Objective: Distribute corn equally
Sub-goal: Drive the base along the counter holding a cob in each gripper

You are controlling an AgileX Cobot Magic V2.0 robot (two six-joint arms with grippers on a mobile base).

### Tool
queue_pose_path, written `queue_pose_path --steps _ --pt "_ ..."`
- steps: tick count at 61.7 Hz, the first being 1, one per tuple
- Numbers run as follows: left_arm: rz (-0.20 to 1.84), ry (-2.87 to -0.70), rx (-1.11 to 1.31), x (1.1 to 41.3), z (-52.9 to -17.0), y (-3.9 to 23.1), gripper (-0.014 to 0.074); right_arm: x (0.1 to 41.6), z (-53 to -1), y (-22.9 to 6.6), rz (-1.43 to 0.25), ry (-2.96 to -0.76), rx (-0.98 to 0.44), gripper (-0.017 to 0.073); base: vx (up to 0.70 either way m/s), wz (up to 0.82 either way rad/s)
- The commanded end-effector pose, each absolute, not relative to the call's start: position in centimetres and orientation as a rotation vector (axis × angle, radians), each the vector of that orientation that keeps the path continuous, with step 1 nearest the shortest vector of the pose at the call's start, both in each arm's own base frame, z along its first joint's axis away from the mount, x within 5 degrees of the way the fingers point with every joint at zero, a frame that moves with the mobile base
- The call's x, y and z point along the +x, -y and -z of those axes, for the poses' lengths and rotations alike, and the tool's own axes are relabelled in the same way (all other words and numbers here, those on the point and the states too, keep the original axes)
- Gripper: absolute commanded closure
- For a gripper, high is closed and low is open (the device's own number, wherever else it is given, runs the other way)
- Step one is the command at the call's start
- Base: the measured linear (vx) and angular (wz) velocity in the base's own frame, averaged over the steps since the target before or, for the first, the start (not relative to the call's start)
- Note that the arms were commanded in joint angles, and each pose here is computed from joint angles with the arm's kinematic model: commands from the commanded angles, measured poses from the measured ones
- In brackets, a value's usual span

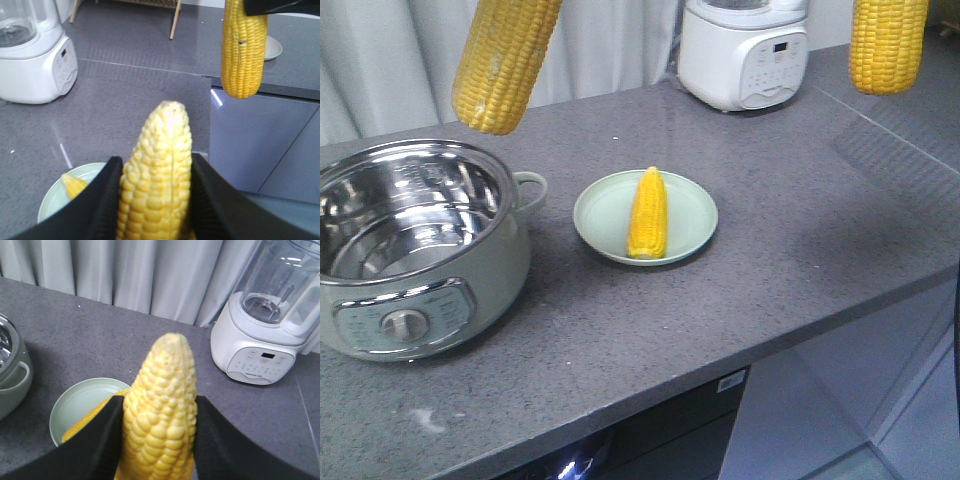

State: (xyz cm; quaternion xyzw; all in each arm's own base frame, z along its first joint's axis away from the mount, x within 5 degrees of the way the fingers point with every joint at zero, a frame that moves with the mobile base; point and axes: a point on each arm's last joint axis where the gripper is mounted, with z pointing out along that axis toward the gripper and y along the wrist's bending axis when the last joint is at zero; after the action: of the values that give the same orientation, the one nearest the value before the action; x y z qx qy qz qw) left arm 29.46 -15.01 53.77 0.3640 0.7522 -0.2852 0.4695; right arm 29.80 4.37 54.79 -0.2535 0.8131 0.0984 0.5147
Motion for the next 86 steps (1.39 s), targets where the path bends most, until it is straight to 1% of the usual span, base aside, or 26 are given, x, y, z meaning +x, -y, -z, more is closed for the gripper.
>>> queue_pose_path --steps 1,86 --pt "0.73 -1.747 0.872 27.4 -56.0 14.61 0.0601 28.12 -56.35 -4.3 -0.232 -1.888 -0.603 0.0561 0.0 -0.26" --pt "0.73 -1.747 0.872 27.4 -56.0 14.61 0.0601 28.12 -56.35 -4.3 -0.232 -1.888 -0.603 0.0561 -0.01 -0.29"
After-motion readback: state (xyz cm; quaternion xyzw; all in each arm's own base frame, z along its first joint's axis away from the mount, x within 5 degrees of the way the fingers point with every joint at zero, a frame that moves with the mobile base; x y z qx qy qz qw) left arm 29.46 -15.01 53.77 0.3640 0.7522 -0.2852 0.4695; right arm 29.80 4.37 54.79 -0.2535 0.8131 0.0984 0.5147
